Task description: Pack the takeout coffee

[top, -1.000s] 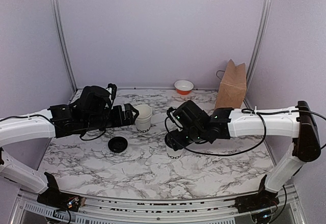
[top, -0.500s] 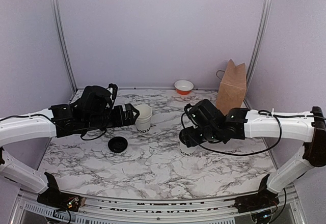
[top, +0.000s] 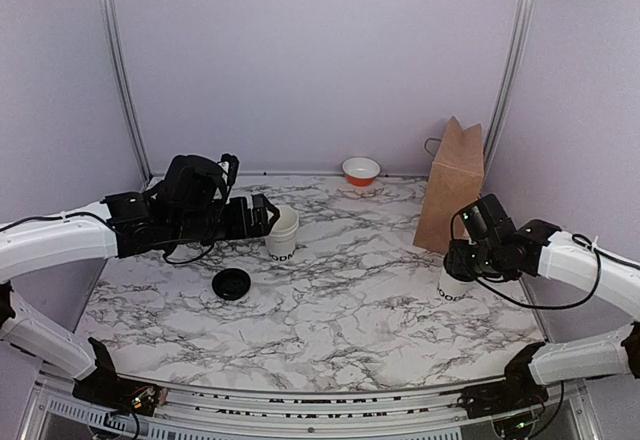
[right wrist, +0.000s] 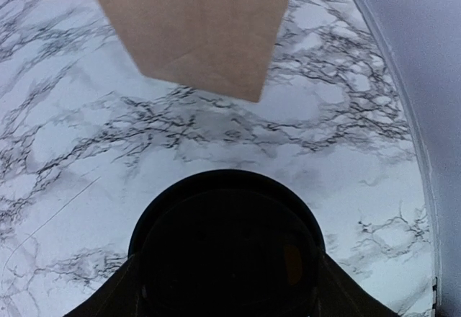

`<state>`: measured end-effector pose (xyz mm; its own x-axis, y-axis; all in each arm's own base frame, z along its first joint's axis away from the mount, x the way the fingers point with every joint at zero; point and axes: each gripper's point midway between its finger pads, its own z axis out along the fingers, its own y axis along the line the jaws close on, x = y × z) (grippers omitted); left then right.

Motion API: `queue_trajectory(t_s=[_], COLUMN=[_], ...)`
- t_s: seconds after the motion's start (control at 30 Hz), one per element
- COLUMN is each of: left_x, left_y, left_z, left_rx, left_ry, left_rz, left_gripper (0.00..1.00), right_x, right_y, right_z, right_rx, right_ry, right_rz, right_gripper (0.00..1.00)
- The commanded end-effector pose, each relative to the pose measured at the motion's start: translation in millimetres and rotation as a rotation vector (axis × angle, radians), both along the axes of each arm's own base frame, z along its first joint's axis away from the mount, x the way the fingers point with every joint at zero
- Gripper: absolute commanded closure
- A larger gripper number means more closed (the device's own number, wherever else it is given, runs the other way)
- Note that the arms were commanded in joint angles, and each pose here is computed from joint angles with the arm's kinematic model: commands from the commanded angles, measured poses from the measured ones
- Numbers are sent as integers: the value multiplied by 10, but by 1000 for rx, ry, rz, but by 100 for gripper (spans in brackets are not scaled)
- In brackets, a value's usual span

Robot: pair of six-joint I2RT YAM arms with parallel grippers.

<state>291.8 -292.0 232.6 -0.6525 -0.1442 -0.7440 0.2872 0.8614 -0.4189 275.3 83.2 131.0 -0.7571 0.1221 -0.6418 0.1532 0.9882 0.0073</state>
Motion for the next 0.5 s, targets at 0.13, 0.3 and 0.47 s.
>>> queue_trajectory(t_s=[0.13, 0.3, 0.47], left_x=[82, 85, 81], left_y=[-47, -22, -15], left_z=[18, -8, 17], left_rx=[25, 25, 20], left_ry=[17, 28, 32], left_rz=[-37, -41, -46], left_gripper=[1, 1, 1], right_x=[-11, -12, 23], right_y=[-322, -317, -316], right_z=[-103, 3, 243], right_rx=[24, 42, 51], right_ry=[29, 8, -30], right_rz=[-126, -129, -132], right_gripper=[26, 6, 0])
